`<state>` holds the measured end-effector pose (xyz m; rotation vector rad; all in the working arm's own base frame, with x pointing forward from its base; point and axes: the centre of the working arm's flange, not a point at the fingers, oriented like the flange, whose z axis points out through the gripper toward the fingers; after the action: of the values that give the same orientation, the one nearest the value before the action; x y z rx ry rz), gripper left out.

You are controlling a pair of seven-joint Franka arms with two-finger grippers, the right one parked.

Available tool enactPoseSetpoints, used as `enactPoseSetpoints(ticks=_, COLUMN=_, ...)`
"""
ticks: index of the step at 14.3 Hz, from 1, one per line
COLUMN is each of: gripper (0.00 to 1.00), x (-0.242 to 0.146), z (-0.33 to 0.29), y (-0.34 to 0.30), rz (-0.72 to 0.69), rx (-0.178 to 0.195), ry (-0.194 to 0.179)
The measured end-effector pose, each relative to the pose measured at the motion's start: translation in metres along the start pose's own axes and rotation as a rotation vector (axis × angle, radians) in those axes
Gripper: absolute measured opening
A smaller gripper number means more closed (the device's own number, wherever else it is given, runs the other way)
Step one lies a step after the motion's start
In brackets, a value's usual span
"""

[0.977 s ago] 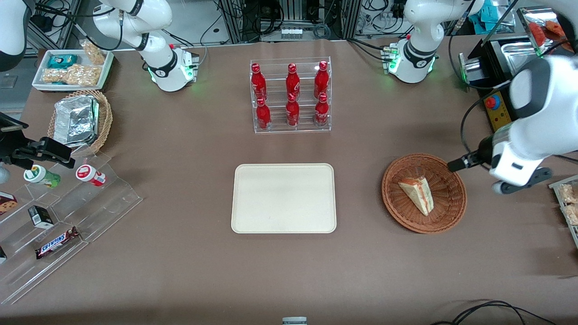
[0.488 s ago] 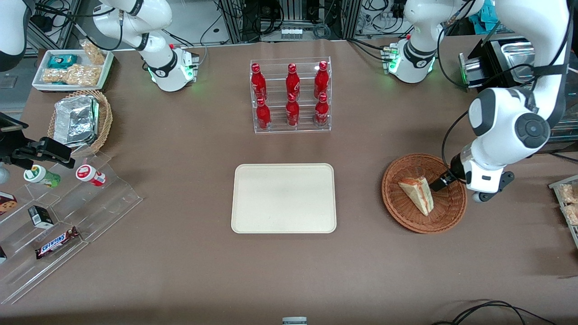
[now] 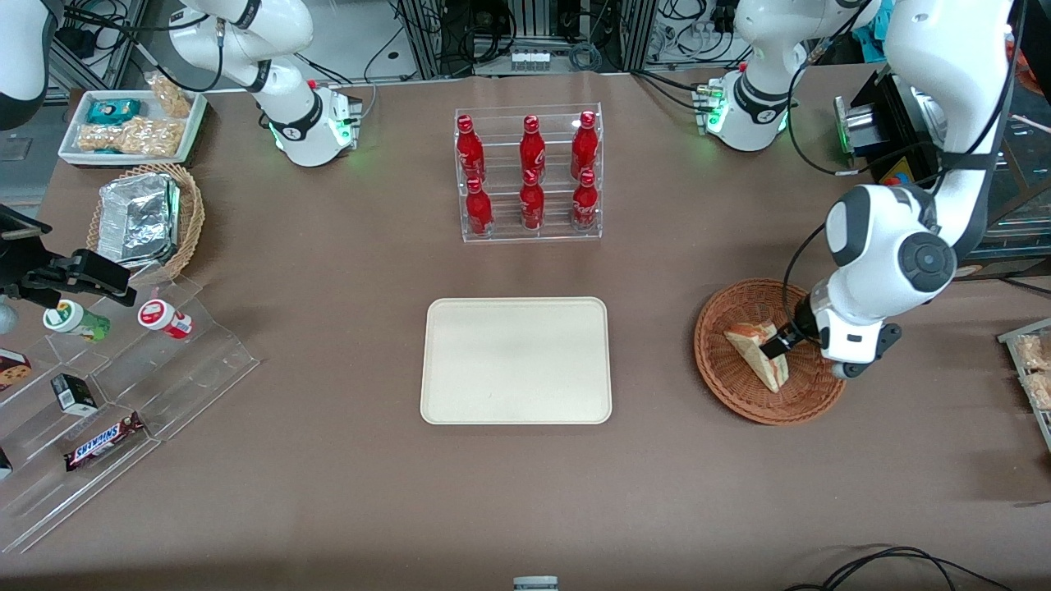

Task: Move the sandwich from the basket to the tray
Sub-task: 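Move the left gripper down over the wrapped sandwich in the wicker basket, then close the left gripper on the wrapped sandwich and lift it, then carry the sandwich with the left gripper over the cream tray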

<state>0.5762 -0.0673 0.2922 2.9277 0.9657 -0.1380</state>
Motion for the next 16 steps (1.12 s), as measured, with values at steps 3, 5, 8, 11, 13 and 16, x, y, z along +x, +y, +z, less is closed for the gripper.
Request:
enactPoseSetpoints(ticks=3, gripper=1.00, x=-0.011, z=0.025, y=0.008, rz=0.004, rx=0.023, ry=-0.035)
enactPoseSetpoints(ticks=5, gripper=1.00, x=-0.016, z=0.038, y=0.011, rz=-0.024, rx=0.029, ry=-0.045)
enactPoseSetpoints(ticks=8, gripper=0.89, x=-0.015, z=0.045, y=0.010, rz=-0.067, rx=0.033, ry=-0.051)
enactPoseSetpoints(ticks=11, gripper=0.56, x=-0.014, z=0.042, y=0.011, rz=-0.076, rx=0.028, ry=-0.046)
enactPoseSetpoints(ticks=13, gripper=0.37, x=-0.012, z=0.039, y=0.012, rz=-0.061, rx=0.031, ry=-0.037)
enactPoseSetpoints(ticks=16, gripper=0.16, x=-0.008, z=0.030, y=0.015, rz=-0.019, rx=0.048, ry=-0.014)
